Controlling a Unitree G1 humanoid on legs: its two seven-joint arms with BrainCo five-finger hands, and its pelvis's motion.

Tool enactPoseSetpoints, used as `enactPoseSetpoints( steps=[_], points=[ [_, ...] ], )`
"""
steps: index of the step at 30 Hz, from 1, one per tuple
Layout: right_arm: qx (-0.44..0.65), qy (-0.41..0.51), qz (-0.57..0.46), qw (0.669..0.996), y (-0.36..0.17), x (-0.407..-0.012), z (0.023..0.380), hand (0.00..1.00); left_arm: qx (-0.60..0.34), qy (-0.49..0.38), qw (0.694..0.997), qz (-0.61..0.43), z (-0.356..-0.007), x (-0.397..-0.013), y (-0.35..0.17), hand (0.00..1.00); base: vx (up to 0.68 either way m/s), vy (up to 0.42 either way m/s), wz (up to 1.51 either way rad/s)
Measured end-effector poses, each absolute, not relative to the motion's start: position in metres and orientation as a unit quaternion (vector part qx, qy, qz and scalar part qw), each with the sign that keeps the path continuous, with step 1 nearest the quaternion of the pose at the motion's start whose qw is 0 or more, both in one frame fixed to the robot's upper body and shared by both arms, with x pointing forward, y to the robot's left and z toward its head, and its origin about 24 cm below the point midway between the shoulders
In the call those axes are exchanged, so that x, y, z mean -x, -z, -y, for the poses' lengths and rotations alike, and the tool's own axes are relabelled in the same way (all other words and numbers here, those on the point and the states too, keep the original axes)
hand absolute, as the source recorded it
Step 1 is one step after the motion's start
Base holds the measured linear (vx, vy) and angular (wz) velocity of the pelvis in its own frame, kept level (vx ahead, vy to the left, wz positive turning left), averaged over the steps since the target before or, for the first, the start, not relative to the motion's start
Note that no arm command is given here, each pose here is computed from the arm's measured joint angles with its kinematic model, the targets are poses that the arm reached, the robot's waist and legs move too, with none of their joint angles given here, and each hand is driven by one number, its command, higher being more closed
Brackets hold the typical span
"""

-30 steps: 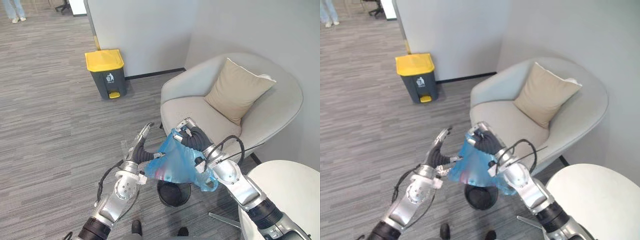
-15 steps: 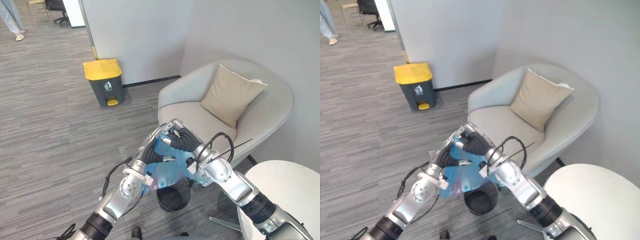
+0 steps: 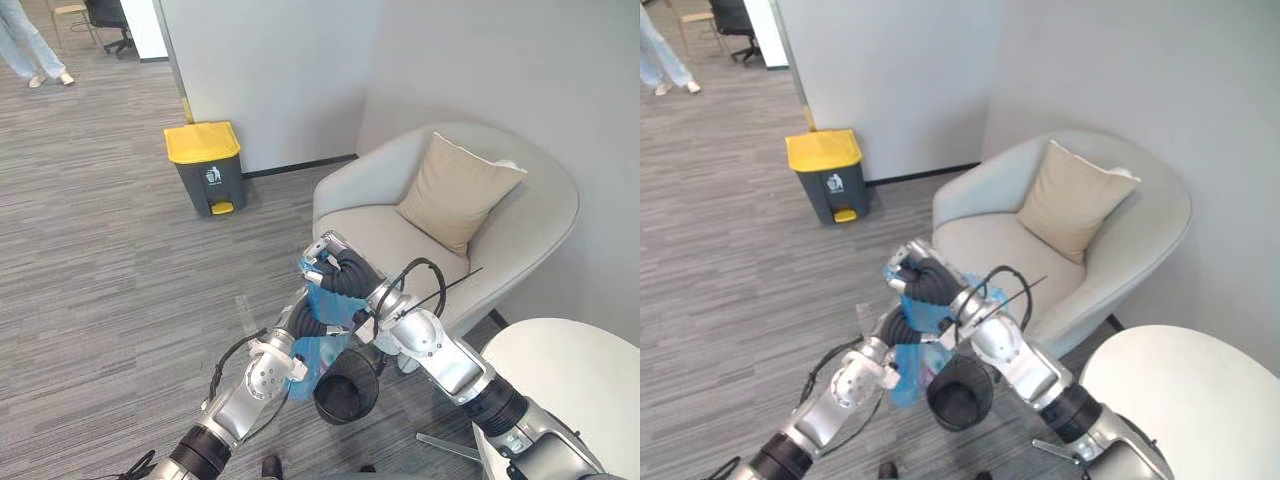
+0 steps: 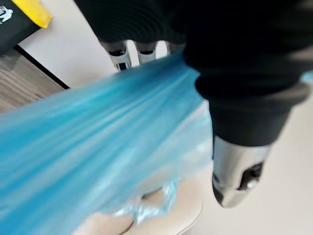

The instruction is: Gather rubbish on tea table into small bin, then transfer packed bag to large trash can.

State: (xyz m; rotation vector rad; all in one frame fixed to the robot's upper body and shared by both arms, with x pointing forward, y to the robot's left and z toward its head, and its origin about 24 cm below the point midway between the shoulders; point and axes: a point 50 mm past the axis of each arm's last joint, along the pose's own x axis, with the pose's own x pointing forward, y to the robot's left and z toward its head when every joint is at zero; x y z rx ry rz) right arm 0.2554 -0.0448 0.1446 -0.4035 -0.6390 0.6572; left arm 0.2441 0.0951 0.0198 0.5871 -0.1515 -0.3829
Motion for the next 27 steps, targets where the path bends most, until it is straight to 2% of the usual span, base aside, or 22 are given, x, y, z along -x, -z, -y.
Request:
enactPoseSetpoints(
  steps=[4,10,15,20,21,27],
  points=[
    [0.164,-0.326,0.311,0.878,-0.15,-0.253,0.036,1.0,-0.273,0.162,0.947,0.055,-0.101,-0.244,-0.014,0.0,0.0,0.0,0.0],
    [0.157,-0.37,0.312,0.861,-0.148,-0.243,0.016,1.0,-0.26,0.155,0.953,0.02,-0.099,-0.232,0.001,0.0,0.0,0.0,0.0],
    [0.133,-0.375,0.31,0.863,-0.15,-0.239,0.004,1.0,-0.272,0.142,0.951,0.028,-0.088,-0.238,-0.001,0.0,0.0,0.0,0.0],
    [0.116,-0.378,0.299,0.868,-0.15,-0.24,0.004,1.0,-0.294,0.121,0.948,0.021,-0.091,-0.242,0.005,0.0,0.0,0.0,0.0],
    [0.113,-0.38,0.295,0.869,-0.149,-0.24,0.004,1.0,-0.3,0.117,0.947,0.012,-0.093,-0.243,0.009,1.0,0.0,0.0,0.0],
    [0.087,-0.406,0.278,0.866,-0.145,-0.233,-0.004,1.0,-0.32,0.093,0.943,-0.015,-0.1,-0.248,0.019,1.0,0.0,-0.003,-0.03]
  ],
)
